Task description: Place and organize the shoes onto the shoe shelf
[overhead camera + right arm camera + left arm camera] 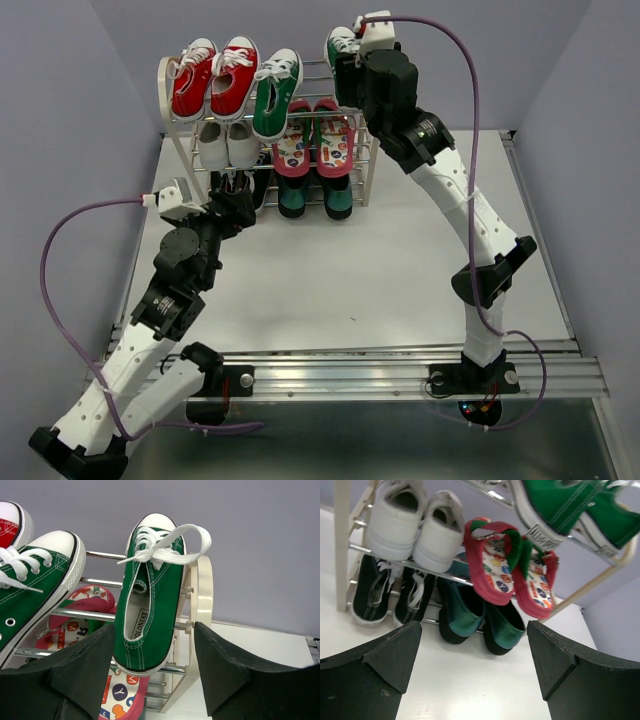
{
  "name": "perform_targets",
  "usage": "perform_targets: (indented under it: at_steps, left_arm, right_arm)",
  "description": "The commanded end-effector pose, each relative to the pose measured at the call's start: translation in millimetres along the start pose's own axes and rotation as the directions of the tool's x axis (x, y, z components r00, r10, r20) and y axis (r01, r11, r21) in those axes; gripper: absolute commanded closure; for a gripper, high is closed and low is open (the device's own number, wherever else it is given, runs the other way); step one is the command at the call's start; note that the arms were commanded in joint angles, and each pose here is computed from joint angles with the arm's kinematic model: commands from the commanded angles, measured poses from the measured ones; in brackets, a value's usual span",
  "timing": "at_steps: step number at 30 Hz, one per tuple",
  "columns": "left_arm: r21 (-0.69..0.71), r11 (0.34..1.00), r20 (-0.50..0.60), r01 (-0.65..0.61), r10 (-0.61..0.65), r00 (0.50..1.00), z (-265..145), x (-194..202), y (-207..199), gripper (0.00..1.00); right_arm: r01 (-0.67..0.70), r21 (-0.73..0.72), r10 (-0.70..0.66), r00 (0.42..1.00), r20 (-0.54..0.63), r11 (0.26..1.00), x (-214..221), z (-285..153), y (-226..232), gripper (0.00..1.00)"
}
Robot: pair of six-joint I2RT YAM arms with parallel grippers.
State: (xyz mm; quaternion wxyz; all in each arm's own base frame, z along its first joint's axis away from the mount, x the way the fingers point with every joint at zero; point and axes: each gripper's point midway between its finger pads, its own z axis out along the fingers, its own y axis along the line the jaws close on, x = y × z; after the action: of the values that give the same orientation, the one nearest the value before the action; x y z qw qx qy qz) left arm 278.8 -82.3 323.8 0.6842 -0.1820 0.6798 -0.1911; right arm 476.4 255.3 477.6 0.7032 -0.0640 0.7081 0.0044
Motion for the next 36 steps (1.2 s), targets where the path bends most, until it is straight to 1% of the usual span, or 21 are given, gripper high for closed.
perform_targets:
  at_steps: [1, 3, 4, 5, 9, 11, 12, 13, 14, 15, 16, 18, 19, 23, 25, 29, 32, 33, 34, 35, 36]
  left_arm:
    - [0.229, 0.973, 0.039, -0.029, 0.021, 0.999, -6, -42, -58, 0.01]
    - [0.296, 0.953, 0.059, -0.07, 0.055, 0.997, -7, -57, -78, 0.01]
    - [0.326, 0.941, 0.036, -0.091, 0.084, 0.996, -2, -51, -87, 0.01]
    - [0.343, 0.934, 0.053, -0.104, 0.091, 0.994, -1, -62, -96, 0.01]
    - [0.333, 0.927, 0.069, -0.171, 0.157, 0.985, 15, -67, -106, 0.01]
    - [0.326, 0.922, 0.105, -0.207, 0.182, 0.978, 22, -84, -116, 0.01]
    - [0.322, 0.921, 0.098, -0.221, 0.199, 0.975, 26, -79, -115, 0.01]
    - [0.321, 0.918, 0.117, -0.233, 0.206, 0.972, 28, -88, -120, 0.01]
    - [0.314, 0.908, 0.115, -0.277, 0.253, 0.961, 37, -83, -121, 0.01]
    - [0.311, 0.903, 0.128, -0.296, 0.268, 0.955, 40, -88, -125, 0.01]
    - [0.304, 0.898, 0.116, -0.319, 0.298, 0.948, 50, -80, -125, 0.01]
    - [0.28, 0.893, 0.122, -0.351, 0.33, 0.936, 59, -80, -125, 0.01]
    - [0.273, 0.893, 0.134, -0.357, 0.332, 0.934, 62, -85, -128, 0.01]
    - [0.239, 0.893, 0.127, -0.38, 0.36, 0.924, 83, -81, -131, 0.01]
    - [0.221, 0.897, 0.133, -0.383, 0.361, 0.923, 88, -85, -133, 0.01]
    - [0.165, 0.908, 0.116, -0.385, 0.37, 0.922, 107, -78, -129, 0.01]
    - [0.155, 0.911, 0.116, -0.383, 0.369, 0.922, 117, -75, -132, 0.02]
    - [0.16, 0.909, 0.114, -0.384, 0.369, 0.922, 119, -73, -133, 0.03]
    - [0.167, 0.908, 0.116, -0.384, 0.368, 0.922, 122, -74, -136, 0.05]
    - [0.173, 0.906, 0.105, -0.386, 0.373, 0.922, 127, -68, -139, 0.1]
    - [0.178, 0.905, 0.107, -0.385, 0.371, 0.922, 129, -69, -141, 0.13]
  right_arm:
    - [-0.078, -0.039, 0.081, 0.992, 0.092, 0.996, -39, -19, -6, 0.28]
    - [-0.088, -0.03, 0.09, 0.991, 0.099, 0.996, -42, -21, -9, 0.27]
    - [-0.093, -0.02, 0.095, 0.99, 0.108, 0.995, -46, -24, -13, 0.27]
    - [-0.097, 0.016, 0.095, 0.99, 0.106, 0.995, -44, -23, -19, 0.27]
    - [-0.121, 0.112, 0.109, 0.988, 0.108, 0.986, -43, -21, -39, 0.26]
    - [-0.157, 0.139, 0.141, 0.983, 0.113, 0.978, -40, -11, -58, 0.26]
    - [-0.154, 0.118, 0.141, 0.984, 0.112, 0.981, -40, -10, -54, 0.26]
    - [-0.165, 0.112, 0.152, 0.982, 0.111, 0.98, -39, -7, -57, 0.26]
    - [-0.168, 0.116, 0.156, 0.982, 0.111, 0.979, -38, -4, -64, 0.26]
    - [-0.165, 0.088, 0.156, 0.982, 0.105, 0.982, -36, -3, -58, 0.26]
    - [-0.163, 0.089, 0.154, 0.983, 0.102, 0.983, -34, 1, -63, 0.26]
    - [-0.153, 0.061, 0.147, 0.985, 0.092, 0.986, -29, 8, -64, 0.27]
    - [-0.184, 0.053, 0.18, 0.981, 0.079, 0.981, -22, 12, -62, 0.28]
    - [-0.216, 0.05, 0.214, 0.976, 0.04, 0.975, -1, 32, -72, 0.32]
    - [-0.23, 0.007, 0.23, 0.973, 0.018, 0.973, 8, 39, -68, 0.35]
    - [-0.221, -0.041, 0.221, 0.975, -0.02, 0.974, 22, 46, -60, 0.36]
    - [-0.215, -0.083, 0.212, 0.976, -0.046, 0.973, 31, 47, -50, 0.36]
    - [-0.213, -0.096, 0.209, 0.976, -0.055, 0.972, 34, 48, -47, 0.38]
    - [-0.216, -0.103, 0.211, 0.976, -0.06, 0.971, 36, 48, -45, 0.42]
    - [-0.216, -0.111, 0.209, 0.975, -0.07, 0.97, 39, 48, -43, 0.44]
    - [-0.219, -0.128, 0.21, 0.974, -0.082, 0.967, 43, 48, -39, 0.51]
